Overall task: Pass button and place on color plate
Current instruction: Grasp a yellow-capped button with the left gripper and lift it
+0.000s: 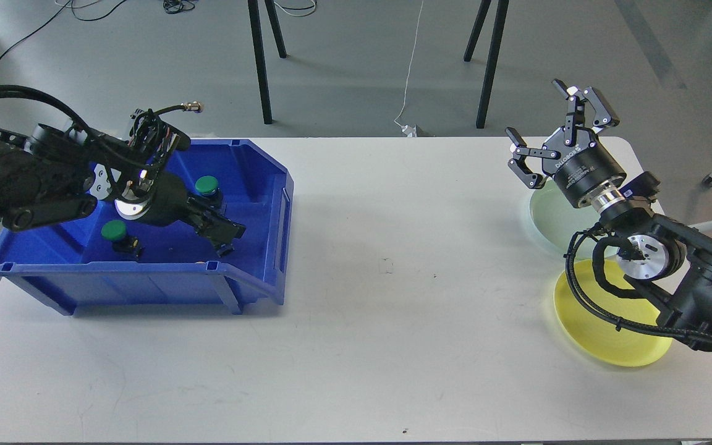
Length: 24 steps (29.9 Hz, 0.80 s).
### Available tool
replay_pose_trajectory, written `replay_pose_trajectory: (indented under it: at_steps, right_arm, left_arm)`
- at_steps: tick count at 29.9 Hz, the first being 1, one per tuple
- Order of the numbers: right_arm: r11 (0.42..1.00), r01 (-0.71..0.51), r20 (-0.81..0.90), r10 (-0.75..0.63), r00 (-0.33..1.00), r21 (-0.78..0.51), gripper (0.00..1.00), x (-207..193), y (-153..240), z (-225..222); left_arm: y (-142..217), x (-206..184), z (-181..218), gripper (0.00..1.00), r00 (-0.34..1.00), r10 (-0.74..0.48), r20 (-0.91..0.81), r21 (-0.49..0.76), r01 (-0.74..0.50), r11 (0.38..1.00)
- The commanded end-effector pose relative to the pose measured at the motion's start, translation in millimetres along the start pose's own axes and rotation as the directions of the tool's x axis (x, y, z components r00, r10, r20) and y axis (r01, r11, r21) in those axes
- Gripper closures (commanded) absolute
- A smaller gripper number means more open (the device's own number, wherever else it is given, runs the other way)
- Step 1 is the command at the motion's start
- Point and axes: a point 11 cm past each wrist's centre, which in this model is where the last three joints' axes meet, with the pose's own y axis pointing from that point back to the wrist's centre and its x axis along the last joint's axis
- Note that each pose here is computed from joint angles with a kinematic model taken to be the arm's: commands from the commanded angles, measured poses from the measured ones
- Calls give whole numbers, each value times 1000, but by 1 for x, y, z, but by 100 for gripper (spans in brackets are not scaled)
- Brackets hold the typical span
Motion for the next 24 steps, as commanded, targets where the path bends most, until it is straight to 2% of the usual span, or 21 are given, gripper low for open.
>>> replay_pose_trajectory:
  at_steps: [1,10,13,15,17,18,20,21,24]
  right_arm:
    - [1000,-1,3,1,1000,-1,1,0,1,1]
    - [1000,-7,4,7,1000,-6,1,2,3,4]
    - [1000,-10,5,10,1000,-8,1,3,4,5]
    - [1000,-12,6,12,1000,-10,1,4,5,6]
    - [1000,-13,8,14,1000,-10,1,4,6,6]
    - [1000,-14,7,14,1000,-12,1,4,6,7]
    - [1000,-16,8,16,1000,-12,1,5,7,8]
    - [1000,-18,11,18,1000,-9,1,5,8,7]
    - [1000,-24,11,24,1000,-15,1,8,10,10]
  left_arm:
    - [-3,-5,-7,3,1000,-2,-9,17,2,1000]
    - [-11,-14,-16,4,1000,-19,-25,37,20,999]
    - [-14,-16,-17,8,999,-35,-34,42,36,998]
    - [-15,-16,-19,14,999,-33,-36,47,34,998]
    - [-16,-16,-18,22,999,-32,-38,44,34,998]
    - [-16,-15,-17,30,999,-28,-36,43,30,999]
    - [-18,-11,-13,58,999,-19,-32,33,20,999]
    - [-18,-10,-13,68,999,-18,-29,33,19,999]
    - [-17,-10,-14,77,999,-16,-32,34,17,999]
